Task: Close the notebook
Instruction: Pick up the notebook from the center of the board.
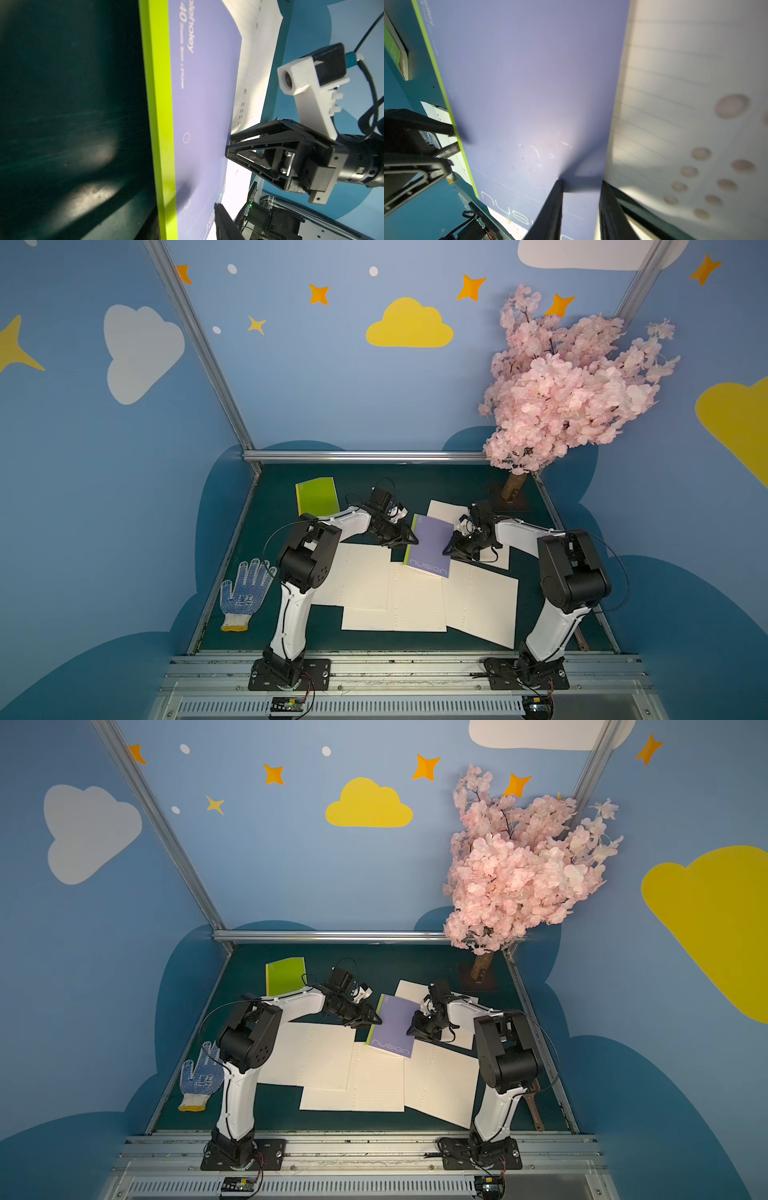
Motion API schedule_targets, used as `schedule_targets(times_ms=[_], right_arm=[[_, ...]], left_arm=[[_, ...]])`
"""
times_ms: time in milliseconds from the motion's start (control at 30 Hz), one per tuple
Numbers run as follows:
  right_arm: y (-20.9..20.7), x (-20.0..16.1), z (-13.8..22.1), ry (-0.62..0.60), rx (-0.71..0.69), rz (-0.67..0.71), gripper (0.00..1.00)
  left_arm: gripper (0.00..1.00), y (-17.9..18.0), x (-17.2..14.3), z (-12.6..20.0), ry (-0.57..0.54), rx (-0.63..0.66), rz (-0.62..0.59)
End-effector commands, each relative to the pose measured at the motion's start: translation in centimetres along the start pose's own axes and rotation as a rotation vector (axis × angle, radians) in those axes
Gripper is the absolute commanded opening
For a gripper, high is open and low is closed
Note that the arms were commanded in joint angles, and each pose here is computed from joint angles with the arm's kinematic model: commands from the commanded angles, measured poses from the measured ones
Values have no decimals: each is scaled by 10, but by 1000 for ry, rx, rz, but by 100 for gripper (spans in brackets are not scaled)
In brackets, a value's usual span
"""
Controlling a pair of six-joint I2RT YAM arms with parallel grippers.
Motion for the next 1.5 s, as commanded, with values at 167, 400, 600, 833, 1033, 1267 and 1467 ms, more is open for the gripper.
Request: schedule_targets(times_ms=[167, 400, 600, 833, 1033, 1267, 1467], right_arm=[[10, -4, -6, 20, 30, 35, 29], [19, -5, -1, 12, 50, 66, 29], [27, -5, 7, -8, 66, 98, 29], [37, -5, 25, -48, 81, 128, 29], [45, -5, 36, -67, 97, 141, 30], [46, -6, 41, -74, 97, 145, 30], [48, -8, 45, -78, 98, 152, 30]], left_arm=[[27, -19, 1, 12, -22, 1, -60], [9, -21, 5, 16, -24, 13, -76], [3, -26, 9, 25, -29, 23, -95], [3, -31, 16, 52, -65, 40, -110], [3, -30, 26, 81, -109, 61, -113], [3, -21, 43, 108, -166, 84, -103], [3, 4, 63, 124, -212, 105, -61]])
Point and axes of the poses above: each gripper's point midway between its finger pads, its own z axis back along the fingers, its own y axis along the line the jaws close on, x = y × z, the point moved 4 cm from there along z, back along the fingers, and after that the axes turned 3 degrees about -z, right-handed, at the moved point
